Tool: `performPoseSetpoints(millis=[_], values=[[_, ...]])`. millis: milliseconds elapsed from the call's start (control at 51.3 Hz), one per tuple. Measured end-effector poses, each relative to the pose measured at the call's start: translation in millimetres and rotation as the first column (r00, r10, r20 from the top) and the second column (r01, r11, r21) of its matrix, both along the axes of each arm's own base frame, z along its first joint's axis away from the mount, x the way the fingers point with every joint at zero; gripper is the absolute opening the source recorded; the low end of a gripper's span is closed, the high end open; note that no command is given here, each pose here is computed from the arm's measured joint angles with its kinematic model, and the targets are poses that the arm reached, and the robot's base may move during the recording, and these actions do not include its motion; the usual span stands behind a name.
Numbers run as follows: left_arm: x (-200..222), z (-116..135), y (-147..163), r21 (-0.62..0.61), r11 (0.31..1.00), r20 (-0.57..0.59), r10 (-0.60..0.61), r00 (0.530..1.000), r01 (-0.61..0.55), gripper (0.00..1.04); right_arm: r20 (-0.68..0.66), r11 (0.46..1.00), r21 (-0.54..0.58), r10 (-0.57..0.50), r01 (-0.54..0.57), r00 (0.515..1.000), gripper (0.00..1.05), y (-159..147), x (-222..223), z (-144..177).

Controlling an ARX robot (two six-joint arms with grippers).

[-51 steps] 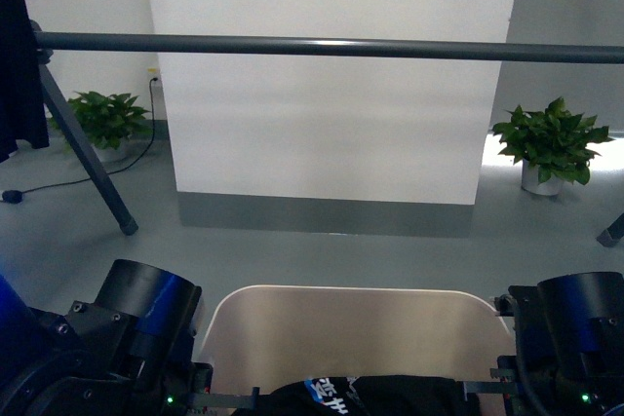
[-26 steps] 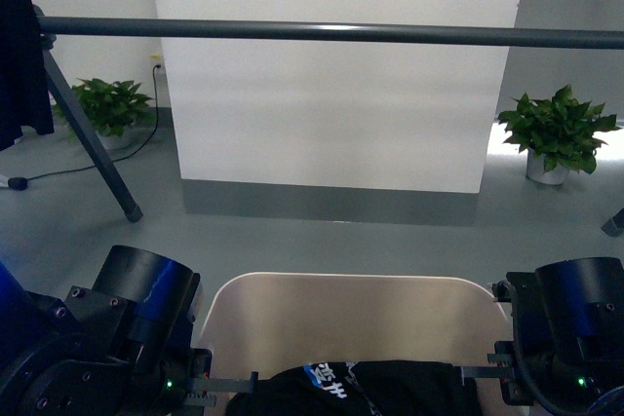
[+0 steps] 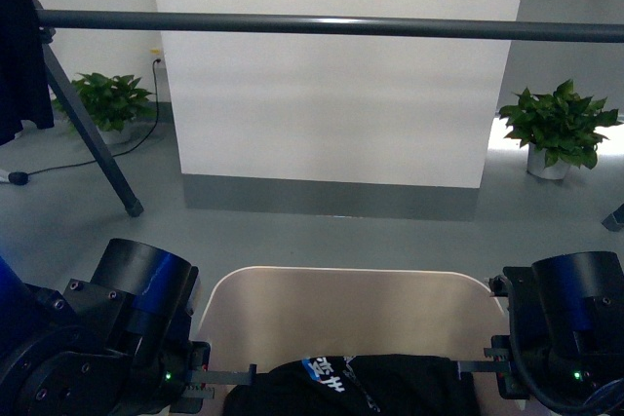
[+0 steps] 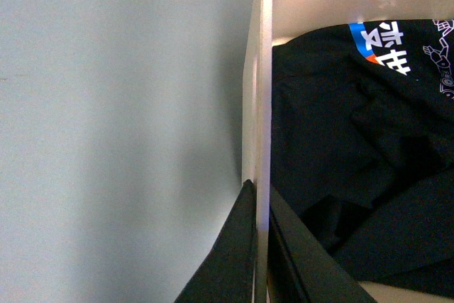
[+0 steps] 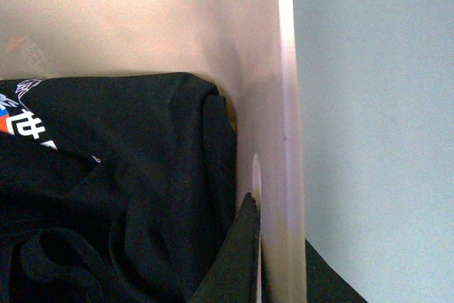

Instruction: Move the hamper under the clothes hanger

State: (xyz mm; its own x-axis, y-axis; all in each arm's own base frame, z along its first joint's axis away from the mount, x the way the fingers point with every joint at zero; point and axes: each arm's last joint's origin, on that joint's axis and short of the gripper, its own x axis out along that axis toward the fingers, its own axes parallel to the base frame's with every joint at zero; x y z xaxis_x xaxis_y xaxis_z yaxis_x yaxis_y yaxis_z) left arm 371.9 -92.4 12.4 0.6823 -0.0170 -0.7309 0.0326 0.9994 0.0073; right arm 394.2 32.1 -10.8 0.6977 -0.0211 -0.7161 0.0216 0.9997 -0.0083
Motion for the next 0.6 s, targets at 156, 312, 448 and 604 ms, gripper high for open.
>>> performPoseSetpoints(millis=[156, 312, 448, 604], values=[[0.0, 0.0, 0.2, 0.001, 1.000, 0.000, 0.001, 1.000, -0.001, 0.04, 0.000, 1.000, 0.001, 0.001, -0.001, 1.000, 0.02, 0.0, 0.0, 0.0], [0.0, 0.0, 0.2, 0.001, 1.000, 0.000, 0.001, 1.000, -0.001, 0.04, 0.000, 1.000, 0.001, 0.001, -0.001, 1.000, 0.02, 0.2, 0.0, 0.0], [-0.8, -1.1, 0.4, 0.014, 1.000, 0.034, 0.013, 0.999, -0.013, 0.04, 0.016, 1.000, 0.002, -0.007, 0.007, 1.000, 0.02, -0.1, -0.1, -0.5], [8.7, -2.4, -4.6, 0.027, 0.999, 0.240, 0.033, 0.970, -0.041, 0.04, 0.201, 0.996, 0.082, -0.035, 0.019, 0.979, 0.02, 2.0, 6.8, -6.6]])
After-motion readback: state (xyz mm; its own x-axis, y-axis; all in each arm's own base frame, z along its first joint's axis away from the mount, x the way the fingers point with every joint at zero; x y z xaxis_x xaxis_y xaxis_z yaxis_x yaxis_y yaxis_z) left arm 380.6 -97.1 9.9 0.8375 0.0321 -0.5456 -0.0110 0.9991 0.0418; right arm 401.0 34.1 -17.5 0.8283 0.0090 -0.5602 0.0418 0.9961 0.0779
